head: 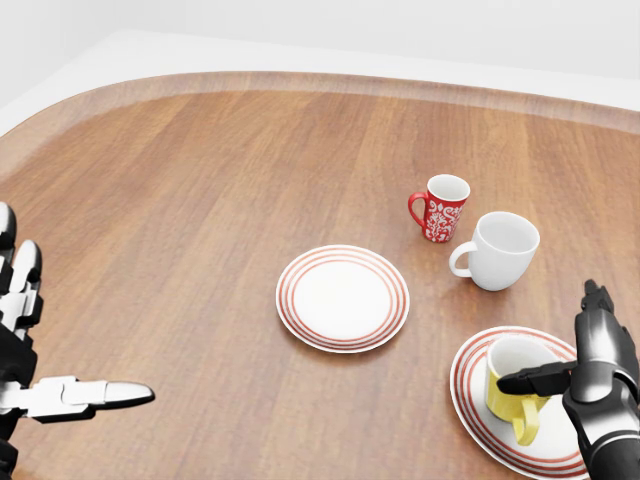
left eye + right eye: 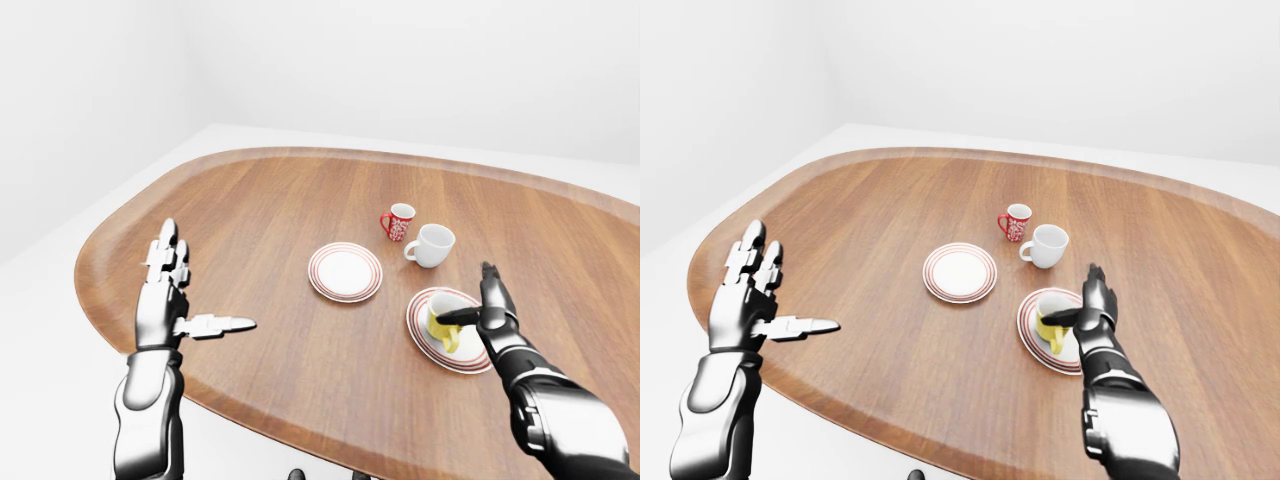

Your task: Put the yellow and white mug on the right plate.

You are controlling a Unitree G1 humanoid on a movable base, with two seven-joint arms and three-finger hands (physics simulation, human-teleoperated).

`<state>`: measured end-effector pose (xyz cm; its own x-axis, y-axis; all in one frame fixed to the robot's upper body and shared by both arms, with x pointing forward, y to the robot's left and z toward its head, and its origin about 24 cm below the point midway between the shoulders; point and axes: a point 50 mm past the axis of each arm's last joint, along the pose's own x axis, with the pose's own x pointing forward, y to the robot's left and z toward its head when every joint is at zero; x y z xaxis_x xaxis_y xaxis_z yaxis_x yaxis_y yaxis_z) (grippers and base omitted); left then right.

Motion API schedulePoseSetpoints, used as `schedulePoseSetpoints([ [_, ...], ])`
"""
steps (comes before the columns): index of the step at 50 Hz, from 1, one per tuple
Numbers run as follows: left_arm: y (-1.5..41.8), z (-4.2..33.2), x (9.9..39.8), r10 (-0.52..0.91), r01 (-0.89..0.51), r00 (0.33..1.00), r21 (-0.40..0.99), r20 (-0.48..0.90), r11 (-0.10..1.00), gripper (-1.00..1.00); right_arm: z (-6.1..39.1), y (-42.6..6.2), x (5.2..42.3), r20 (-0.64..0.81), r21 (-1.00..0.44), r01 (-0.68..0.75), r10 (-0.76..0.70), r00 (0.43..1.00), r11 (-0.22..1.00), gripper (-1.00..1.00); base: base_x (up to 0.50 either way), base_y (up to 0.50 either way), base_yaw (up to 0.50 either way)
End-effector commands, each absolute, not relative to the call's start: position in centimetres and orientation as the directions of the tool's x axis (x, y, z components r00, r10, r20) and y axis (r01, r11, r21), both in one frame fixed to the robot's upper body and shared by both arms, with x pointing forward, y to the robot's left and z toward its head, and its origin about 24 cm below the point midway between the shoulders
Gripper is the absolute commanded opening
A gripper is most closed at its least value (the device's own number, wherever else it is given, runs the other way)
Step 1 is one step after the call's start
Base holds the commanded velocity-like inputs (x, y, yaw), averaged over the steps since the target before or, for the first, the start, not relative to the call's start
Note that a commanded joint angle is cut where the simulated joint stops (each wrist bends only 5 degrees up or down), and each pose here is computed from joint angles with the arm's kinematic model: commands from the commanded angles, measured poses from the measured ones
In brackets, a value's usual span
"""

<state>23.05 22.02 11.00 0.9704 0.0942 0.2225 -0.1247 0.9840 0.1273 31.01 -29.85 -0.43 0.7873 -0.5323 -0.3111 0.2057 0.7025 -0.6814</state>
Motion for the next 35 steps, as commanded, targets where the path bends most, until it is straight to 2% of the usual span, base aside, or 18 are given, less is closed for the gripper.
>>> schedulePoseSetpoints([
  [1, 22.0, 11.1, 23.0, 0.089, -0.121, 0.970, 0.128, 0.228, 0.984, 1.00, -0.7, -29.8, 30.8, -0.315, -0.693, 0.194, -0.535, 0.784, 0.694, 1.00, 0.00, 0.00, 0.00],
  [14, 21.8, 11.0, 23.0, 0.083, -0.114, 0.971, 0.128, 0.222, 0.985, 1.00, -0.6, -30.0, 30.8, -0.318, -0.683, 0.201, -0.533, 0.784, 0.702, 1.00, 0.00, 0.00, 0.00],
  [35, 21.8, 11.2, 22.9, 0.078, -0.110, 0.970, 0.128, 0.230, 0.986, 1.00, 2.1, -30.2, 32.7, -0.270, -0.626, 0.254, -0.511, 0.816, 0.737, 1.00, 0.00, 0.00, 0.00],
])
